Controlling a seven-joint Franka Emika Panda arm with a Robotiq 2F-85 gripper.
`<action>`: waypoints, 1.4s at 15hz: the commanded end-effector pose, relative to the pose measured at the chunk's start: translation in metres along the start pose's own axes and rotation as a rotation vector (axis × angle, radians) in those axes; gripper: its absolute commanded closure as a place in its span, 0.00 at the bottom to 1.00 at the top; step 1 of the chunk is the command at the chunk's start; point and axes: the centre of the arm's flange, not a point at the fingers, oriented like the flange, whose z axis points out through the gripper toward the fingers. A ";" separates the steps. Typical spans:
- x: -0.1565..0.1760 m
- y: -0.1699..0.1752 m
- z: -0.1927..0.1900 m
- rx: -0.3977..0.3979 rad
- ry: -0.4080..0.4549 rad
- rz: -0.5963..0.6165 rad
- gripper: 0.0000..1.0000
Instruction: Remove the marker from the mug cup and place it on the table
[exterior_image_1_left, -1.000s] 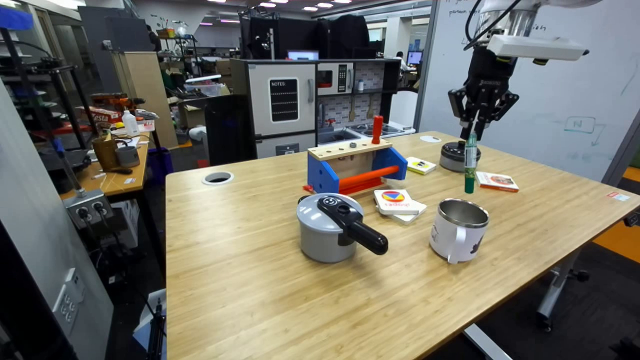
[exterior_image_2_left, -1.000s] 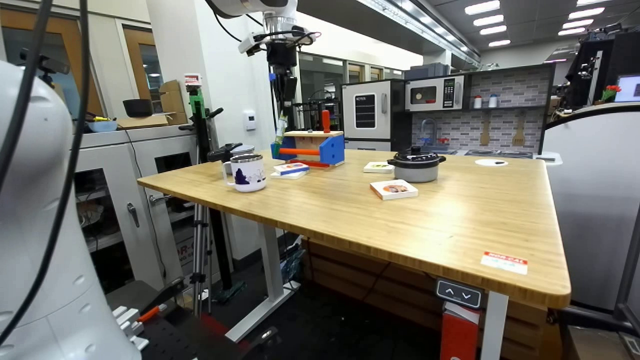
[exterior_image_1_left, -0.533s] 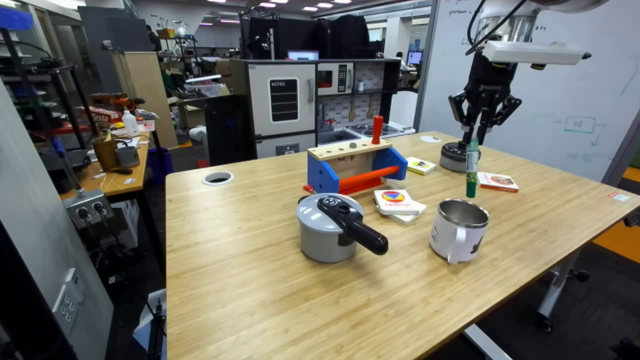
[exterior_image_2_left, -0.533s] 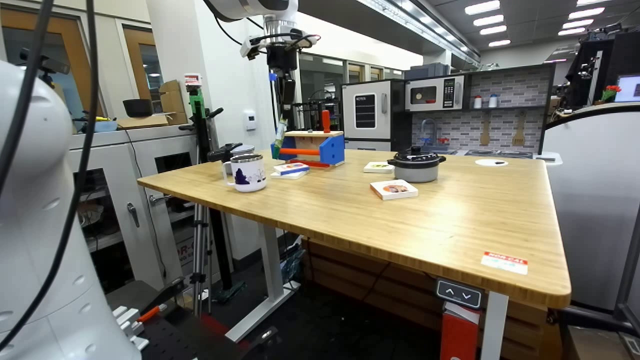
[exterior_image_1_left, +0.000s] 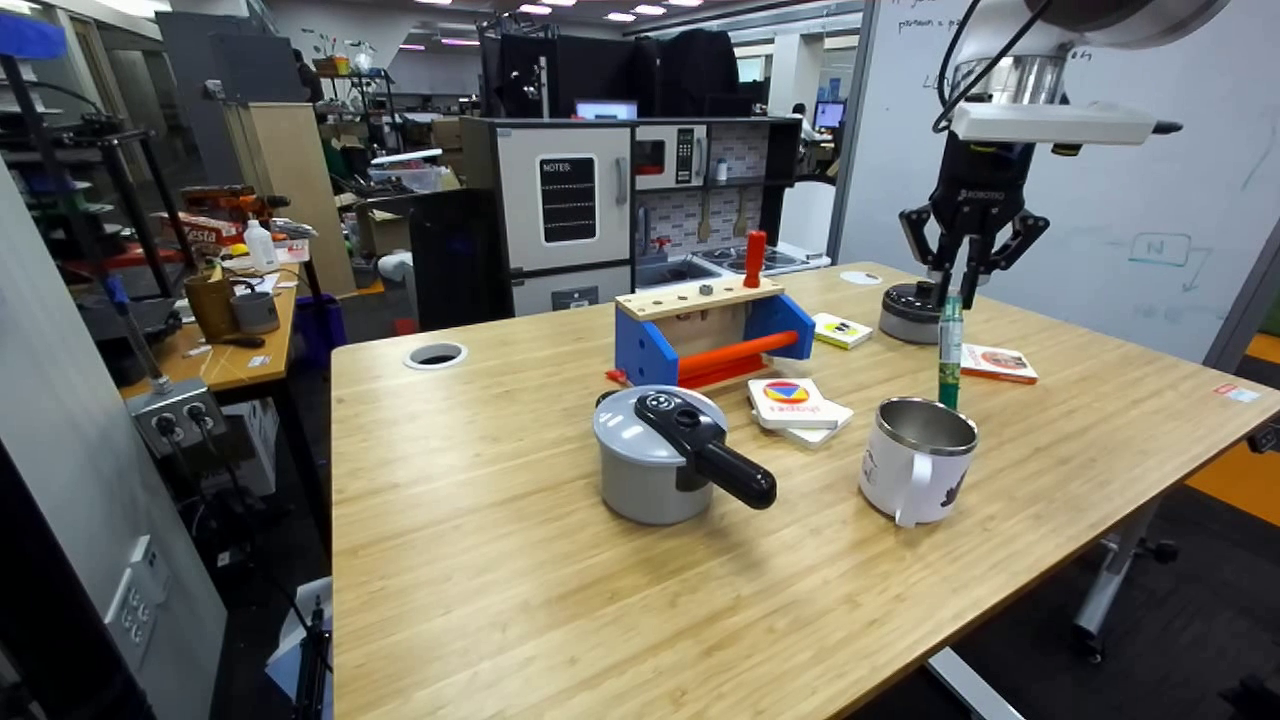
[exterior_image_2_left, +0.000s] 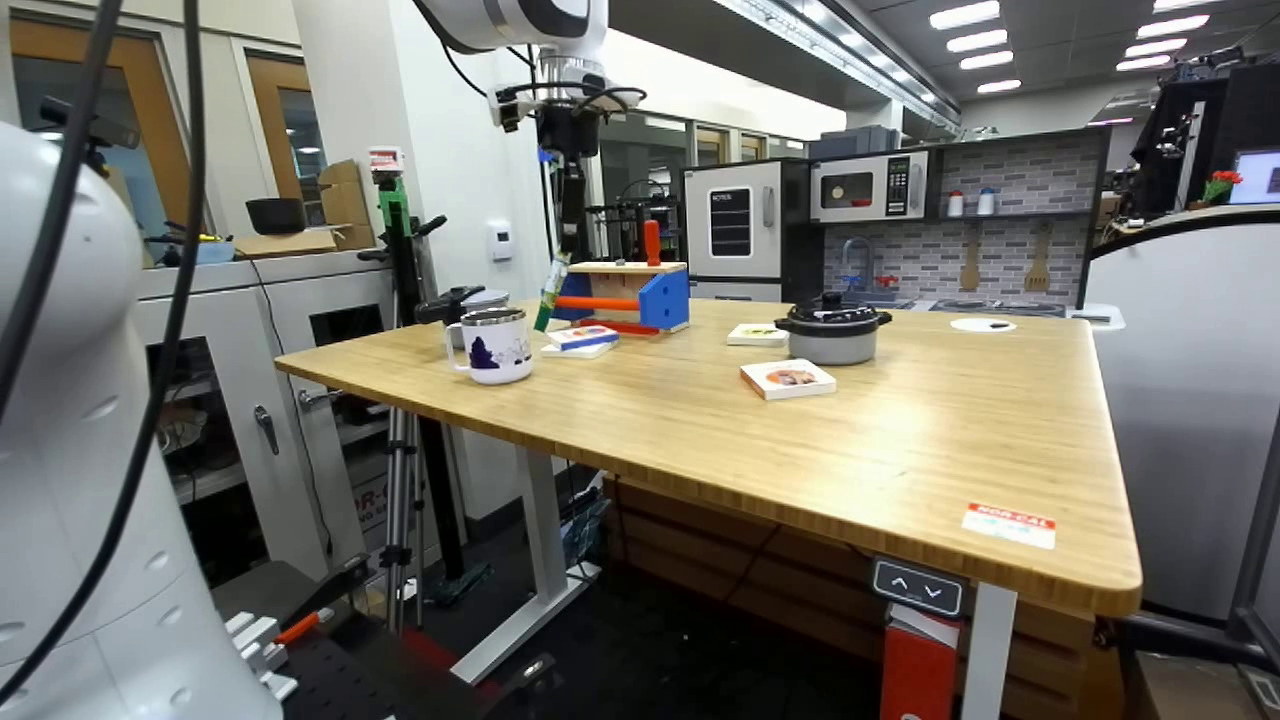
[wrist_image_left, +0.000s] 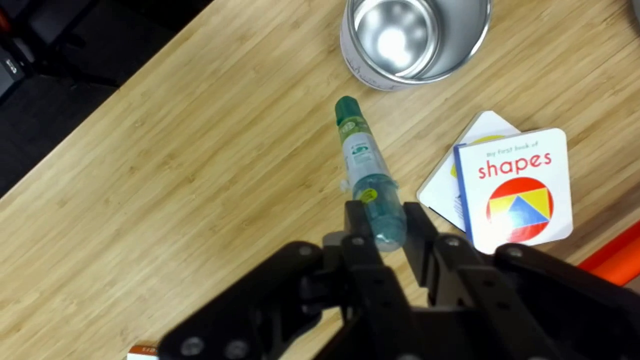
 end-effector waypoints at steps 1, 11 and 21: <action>0.020 -0.003 0.013 0.022 -0.102 0.072 0.94; 0.138 0.022 0.020 0.044 -0.163 0.246 0.89; 0.130 0.030 0.027 0.041 -0.123 0.240 0.52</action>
